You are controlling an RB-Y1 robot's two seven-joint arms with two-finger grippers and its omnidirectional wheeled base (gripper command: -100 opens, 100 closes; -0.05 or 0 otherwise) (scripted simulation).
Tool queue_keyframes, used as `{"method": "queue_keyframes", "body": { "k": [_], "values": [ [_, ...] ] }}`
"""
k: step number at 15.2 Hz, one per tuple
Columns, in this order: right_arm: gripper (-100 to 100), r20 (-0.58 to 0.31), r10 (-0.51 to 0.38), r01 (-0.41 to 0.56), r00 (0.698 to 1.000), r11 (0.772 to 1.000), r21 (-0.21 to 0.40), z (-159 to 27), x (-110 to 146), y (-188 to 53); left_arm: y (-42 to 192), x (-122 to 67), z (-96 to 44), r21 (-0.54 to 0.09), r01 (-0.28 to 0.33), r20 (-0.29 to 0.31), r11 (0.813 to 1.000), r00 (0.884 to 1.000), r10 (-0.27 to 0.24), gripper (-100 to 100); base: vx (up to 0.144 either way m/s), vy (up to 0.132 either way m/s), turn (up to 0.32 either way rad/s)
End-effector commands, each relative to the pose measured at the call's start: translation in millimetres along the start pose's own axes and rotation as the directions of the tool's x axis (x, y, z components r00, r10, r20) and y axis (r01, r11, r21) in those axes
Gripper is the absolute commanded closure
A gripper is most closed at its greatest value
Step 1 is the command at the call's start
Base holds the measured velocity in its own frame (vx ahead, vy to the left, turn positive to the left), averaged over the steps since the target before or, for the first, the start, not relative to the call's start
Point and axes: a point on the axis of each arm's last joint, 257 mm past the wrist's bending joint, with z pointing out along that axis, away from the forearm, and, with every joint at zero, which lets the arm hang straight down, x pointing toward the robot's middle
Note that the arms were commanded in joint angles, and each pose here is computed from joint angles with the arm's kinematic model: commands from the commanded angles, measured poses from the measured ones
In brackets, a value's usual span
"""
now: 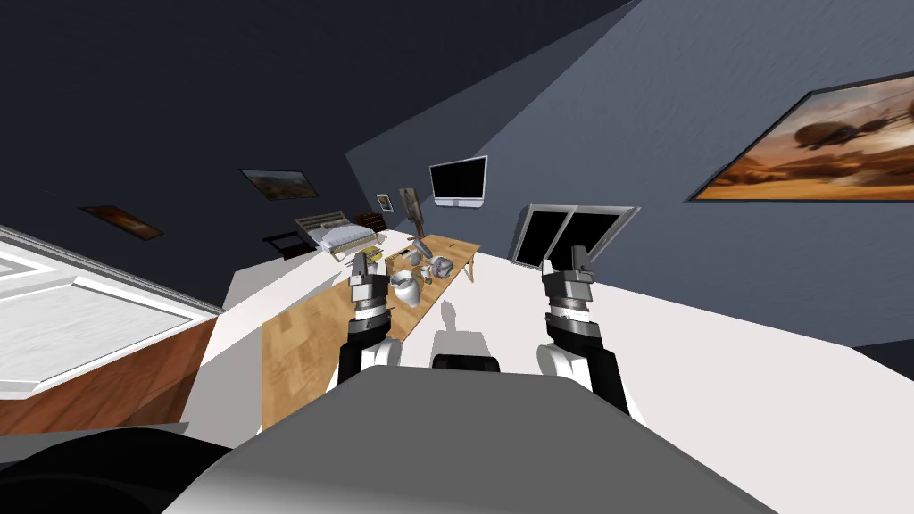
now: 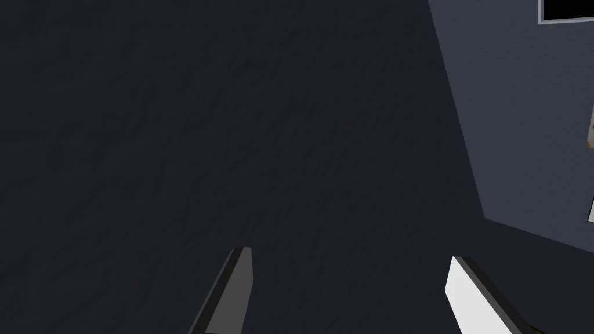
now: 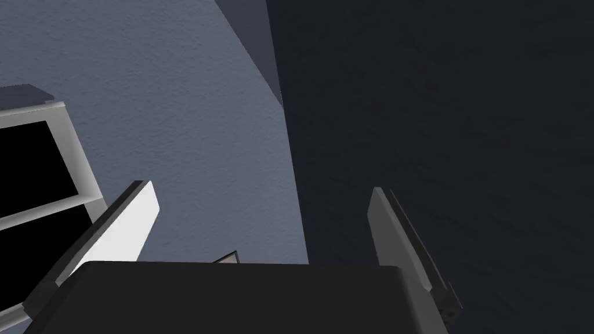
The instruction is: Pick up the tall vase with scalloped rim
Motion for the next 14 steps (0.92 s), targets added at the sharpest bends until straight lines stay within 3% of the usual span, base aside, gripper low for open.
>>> {"method": "queue_keyframes", "body": {
  "k": [1,4,6,7,9,10,11,13,14],
  "values": [
    [0,0.000,0.000,0.000,1.000,1.000,0.000,0.0,0,0,5,1.8,-0.7,-0.015,-0.028,-0.042,1.000,0.999,0.027,-100,0.005,-0.006,-0.006],
    [0,0.000,0.000,0.000,1.000,1.000,0.000,0.0,0,0,10,1.5,-1.3,-0.029,-0.052,-0.070,0.998,0.996,0.050,-100,0.011,-0.012,-0.006],
    [0,0.000,0.000,0.000,1.000,1.000,0.000,0.0,0,0,25,-5.1,-2.2,-0.073,-0.111,-0.114,0.991,0.988,0.102,-100,0.024,-0.022,-0.012],
    [0,0.000,0.000,0.000,1.000,1.000,0.000,0.0,0,0,25,-4.4,-2.2,-0.072,-0.113,-0.119,0.991,0.987,0.104,-100,0.030,-0.028,-0.009],
    [0,0.000,0.000,0.000,1.000,1.000,0.000,0.0,0,0,40,-18.3,-2.5,-0.120,-0.183,-0.154,0.976,0.974,0.164,-100,0.040,-0.033,-0.013],
    [0,0.000,0.000,0.000,1.000,1.000,0.000,0.0,0,0,43,-18.5,-2.9,-0.131,-0.185,-0.155,0.974,0.974,0.164,-100,0.042,-0.039,-0.009],
    [0,0.000,0.000,0.000,1.000,1.000,0.000,0.0,0,0,50,-28.2,-2.6,-0.151,-0.221,-0.167,0.964,0.966,0.196,-100,0.045,-0.040,-0.010],
    [0,0.000,0.000,0.000,1.000,1.000,0.000,0.0,0,0,54,-28.6,-3.4,-0.166,-0.223,-0.169,0.960,0.966,0.196,-100,0.041,-0.030,-0.003],
    [0,0.000,0.000,0.000,1.000,1.000,0.000,0.0,0,0,62,-40.3,-3.5,-0.194,-0.261,-0.178,0.946,0.957,0.228,-100,0.040,-0.025,-0.008]
  ]
}}
